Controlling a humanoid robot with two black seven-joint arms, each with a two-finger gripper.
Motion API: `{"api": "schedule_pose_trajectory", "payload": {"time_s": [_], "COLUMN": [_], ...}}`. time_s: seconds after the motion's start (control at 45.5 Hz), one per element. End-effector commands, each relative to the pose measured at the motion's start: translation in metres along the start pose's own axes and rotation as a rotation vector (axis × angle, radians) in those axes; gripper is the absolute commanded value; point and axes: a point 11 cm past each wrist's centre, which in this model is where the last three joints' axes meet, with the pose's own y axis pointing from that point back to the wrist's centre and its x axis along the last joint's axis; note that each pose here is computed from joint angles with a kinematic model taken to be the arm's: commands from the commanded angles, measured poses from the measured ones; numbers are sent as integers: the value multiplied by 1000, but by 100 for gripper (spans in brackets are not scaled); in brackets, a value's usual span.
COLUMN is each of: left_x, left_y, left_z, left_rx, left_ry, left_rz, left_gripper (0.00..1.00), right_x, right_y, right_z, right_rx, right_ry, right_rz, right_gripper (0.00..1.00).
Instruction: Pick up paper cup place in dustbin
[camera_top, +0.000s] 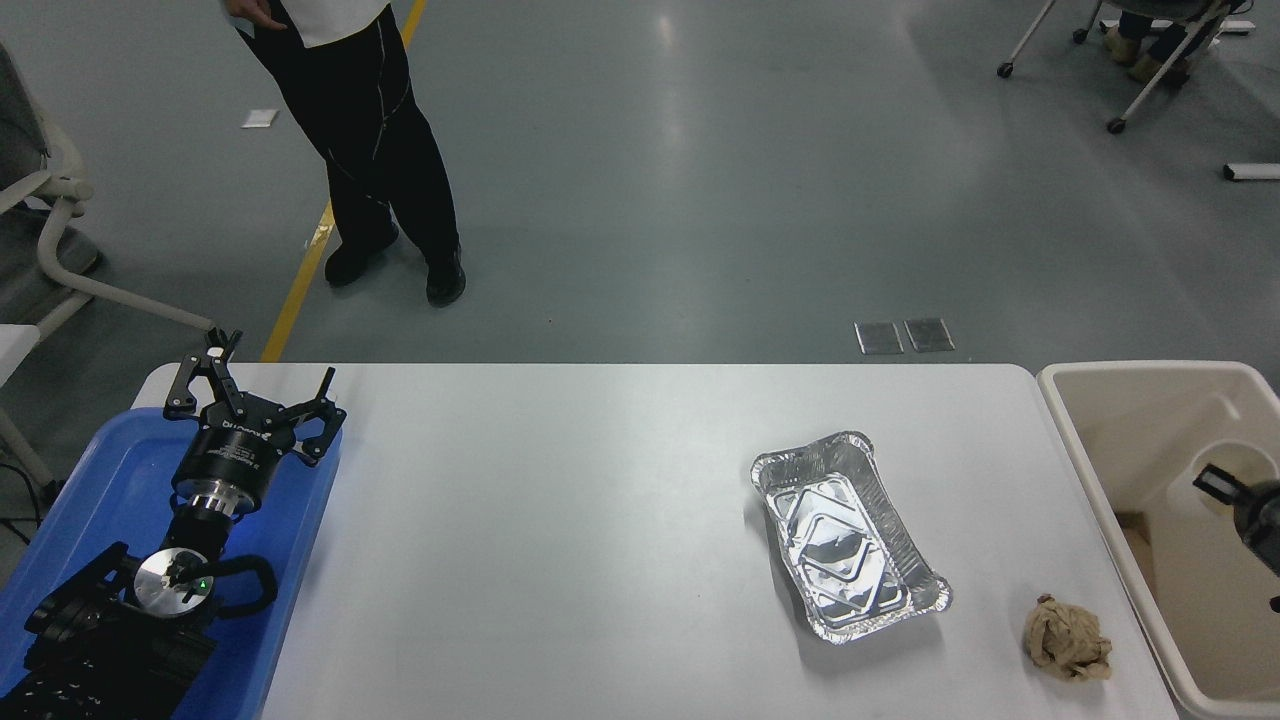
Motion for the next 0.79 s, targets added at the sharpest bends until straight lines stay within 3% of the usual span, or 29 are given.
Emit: {"api": "schedule_pose_trajectory", "payload": {"time_s": [0.0, 0.022, 0.044, 0.264, 0.484, 0.769], "left_x": [0, 0, 0, 0, 0, -1], "left_y": [0, 0, 0, 0, 0, -1], "left_z": [0, 0, 0, 0, 0, 0], "left_rx": [0, 0, 0, 0, 0, 1], "left_ry": [0, 0, 0, 0, 0, 0], "left_rz": [0, 0, 0, 0, 0, -2], "left_gripper": [99, 99, 99, 99, 99, 99], "right_x": [-7, -6, -7, -18, 13, 64], "right_y": [-1, -1, -1, 0, 14, 62], "right_z": [5, 4, 4, -1, -21, -81], "right_rx": [-11, -10, -11, -4, 60, 145], "right_ry": [-25, -33, -46, -177, -205, 45], "right_rz": [23, 25, 23, -34, -150, -233], "right_gripper": [60, 95, 100, 100, 100, 100]}}
